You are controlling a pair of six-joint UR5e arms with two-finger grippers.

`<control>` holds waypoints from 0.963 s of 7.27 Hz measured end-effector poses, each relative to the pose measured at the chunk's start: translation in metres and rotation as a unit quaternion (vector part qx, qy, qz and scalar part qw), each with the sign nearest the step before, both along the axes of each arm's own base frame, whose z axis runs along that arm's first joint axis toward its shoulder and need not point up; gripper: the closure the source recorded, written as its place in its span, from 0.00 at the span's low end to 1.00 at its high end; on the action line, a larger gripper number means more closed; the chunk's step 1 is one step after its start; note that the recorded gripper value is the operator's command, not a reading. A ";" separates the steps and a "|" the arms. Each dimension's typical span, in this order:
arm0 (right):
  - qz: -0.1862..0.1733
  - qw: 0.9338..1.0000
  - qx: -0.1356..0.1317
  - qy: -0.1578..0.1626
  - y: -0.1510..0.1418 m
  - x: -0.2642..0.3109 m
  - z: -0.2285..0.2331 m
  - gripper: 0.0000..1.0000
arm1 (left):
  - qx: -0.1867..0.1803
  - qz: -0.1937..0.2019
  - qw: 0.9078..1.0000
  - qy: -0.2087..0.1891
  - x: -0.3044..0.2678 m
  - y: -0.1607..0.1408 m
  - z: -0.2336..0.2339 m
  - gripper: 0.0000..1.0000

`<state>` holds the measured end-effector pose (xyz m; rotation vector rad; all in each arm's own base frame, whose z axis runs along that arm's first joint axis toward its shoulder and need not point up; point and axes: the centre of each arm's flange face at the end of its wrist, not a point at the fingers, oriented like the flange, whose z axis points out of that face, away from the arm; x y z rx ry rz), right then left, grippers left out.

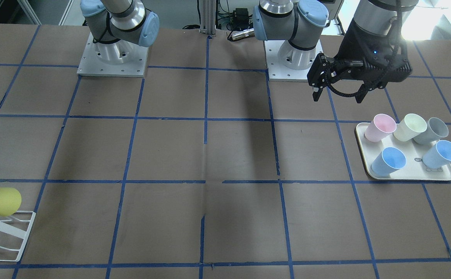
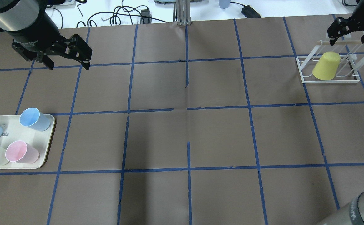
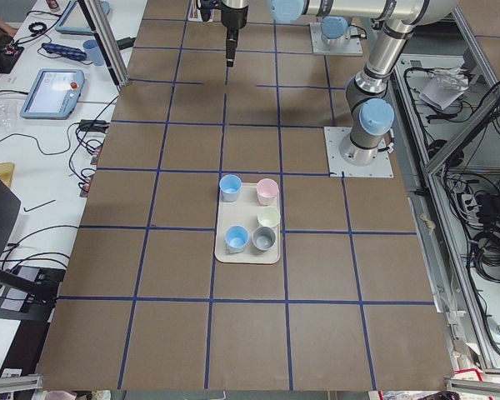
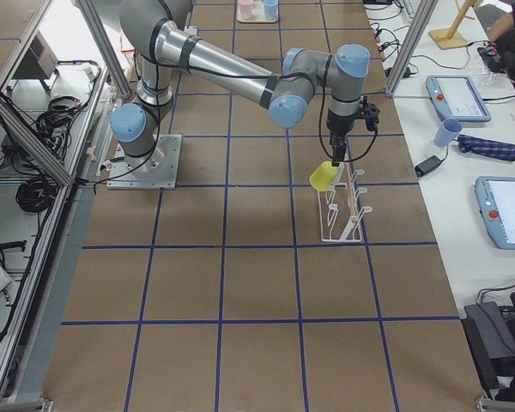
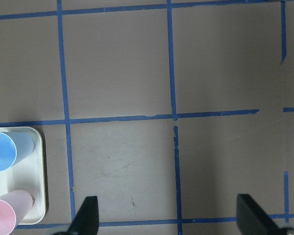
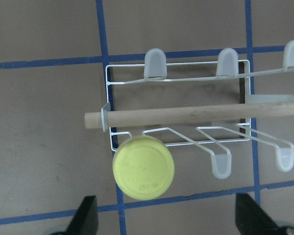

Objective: Transfer IKEA cup to right arm and place on rack

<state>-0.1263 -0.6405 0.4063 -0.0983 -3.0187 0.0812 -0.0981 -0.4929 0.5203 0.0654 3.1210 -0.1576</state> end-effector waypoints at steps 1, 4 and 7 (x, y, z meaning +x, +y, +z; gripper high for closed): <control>-0.001 1.000 0.018 -0.005 0.018 0.008 0.021 0.00 | 0.000 0.000 1.000 0.000 0.000 0.000 0.000 0.00; 0.000 0.997 0.073 -0.019 0.083 0.032 0.076 0.00 | 0.000 -0.001 1.000 0.000 0.000 0.000 0.000 0.00; -0.001 0.996 0.089 -0.014 0.125 0.048 0.111 0.00 | -0.001 -0.006 1.000 -0.001 0.000 0.000 0.001 0.00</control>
